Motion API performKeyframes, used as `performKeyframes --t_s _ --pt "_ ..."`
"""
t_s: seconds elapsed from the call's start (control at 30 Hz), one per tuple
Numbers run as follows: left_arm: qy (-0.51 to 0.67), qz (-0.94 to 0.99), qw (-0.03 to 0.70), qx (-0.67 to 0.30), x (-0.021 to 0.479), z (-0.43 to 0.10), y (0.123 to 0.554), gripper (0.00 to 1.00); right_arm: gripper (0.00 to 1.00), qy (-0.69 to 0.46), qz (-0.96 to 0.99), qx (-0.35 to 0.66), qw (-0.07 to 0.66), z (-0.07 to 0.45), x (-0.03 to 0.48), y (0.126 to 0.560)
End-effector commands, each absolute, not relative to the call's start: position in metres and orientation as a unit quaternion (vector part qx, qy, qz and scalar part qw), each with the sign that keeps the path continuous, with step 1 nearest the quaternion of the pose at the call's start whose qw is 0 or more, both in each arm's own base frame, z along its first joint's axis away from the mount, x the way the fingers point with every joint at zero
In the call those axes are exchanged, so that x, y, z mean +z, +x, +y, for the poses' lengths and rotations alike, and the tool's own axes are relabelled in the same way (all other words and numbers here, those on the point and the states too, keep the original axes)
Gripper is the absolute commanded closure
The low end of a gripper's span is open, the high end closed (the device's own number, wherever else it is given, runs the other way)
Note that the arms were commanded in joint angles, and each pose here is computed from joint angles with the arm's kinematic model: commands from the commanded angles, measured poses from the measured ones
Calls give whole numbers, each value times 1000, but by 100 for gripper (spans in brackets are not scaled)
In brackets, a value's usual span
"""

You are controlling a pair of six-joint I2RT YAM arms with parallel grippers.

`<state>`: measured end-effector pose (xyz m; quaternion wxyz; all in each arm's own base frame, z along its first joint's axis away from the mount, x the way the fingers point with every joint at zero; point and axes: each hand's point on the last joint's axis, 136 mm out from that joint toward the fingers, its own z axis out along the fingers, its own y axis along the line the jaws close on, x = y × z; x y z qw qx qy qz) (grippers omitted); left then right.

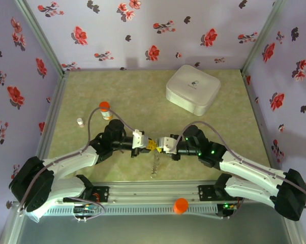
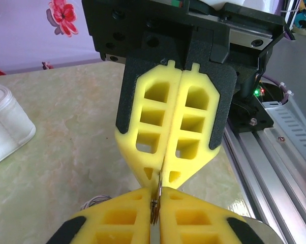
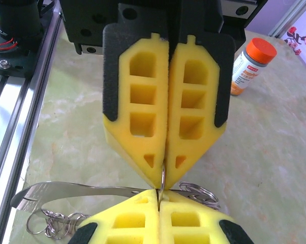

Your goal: Put the keys on the keyring

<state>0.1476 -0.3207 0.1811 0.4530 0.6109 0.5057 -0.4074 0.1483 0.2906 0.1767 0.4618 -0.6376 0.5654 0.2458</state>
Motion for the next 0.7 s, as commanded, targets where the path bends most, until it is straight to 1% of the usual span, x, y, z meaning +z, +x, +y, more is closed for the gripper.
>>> performKeyframes --t_s 0.0,0.03,0.07,0.1,0.13,0.17,0.23,0.3,0.33,0.4,0.47,0.53,0.57,0.67 --pt "618 490 459 -409 190 -324 145 100 100 -626 547 258 493 297 195 148" --pt "618 491 461 -406 190 -324 145 100 100 -624 551 255 491 295 193 149" --pt "616 493 463 -404 191 -323 146 100 97 -621 556 249 492 293 193 151" --pt "614 494 468 -401 193 -322 147 100 81 -619 564 242 491 289 191 152" --pt "611 497 472 -396 193 -322 149 100 69 -617 571 233 489 285 189 153" --pt "609 499 478 -389 195 -321 151 100 65 -615 580 221 486 279 186 154" --pt "607 503 490 -372 196 -319 155 100 60 -606 594 206 487 268 187 155" --pt "599 515 500 -354 198 -318 160 100 58 -576 615 201 499 259 193 160" --pt "594 524 503 -346 198 -317 165 100 56 -542 637 197 511 254 196 168" --pt "580 547 502 -336 199 -316 172 100 56 -447 691 189 536 240 205 190" --pt "560 572 498 -333 202 -315 180 100 61 -314 754 190 545 222 207 213" --pt "536 596 501 -327 204 -314 189 100 67 -194 809 198 518 206 196 225" --pt "522 605 505 -326 207 -314 193 100 68 -149 835 198 491 200 186 227" --pt "490 623 520 -319 217 -310 204 100 66 -86 891 177 408 194 159 223"
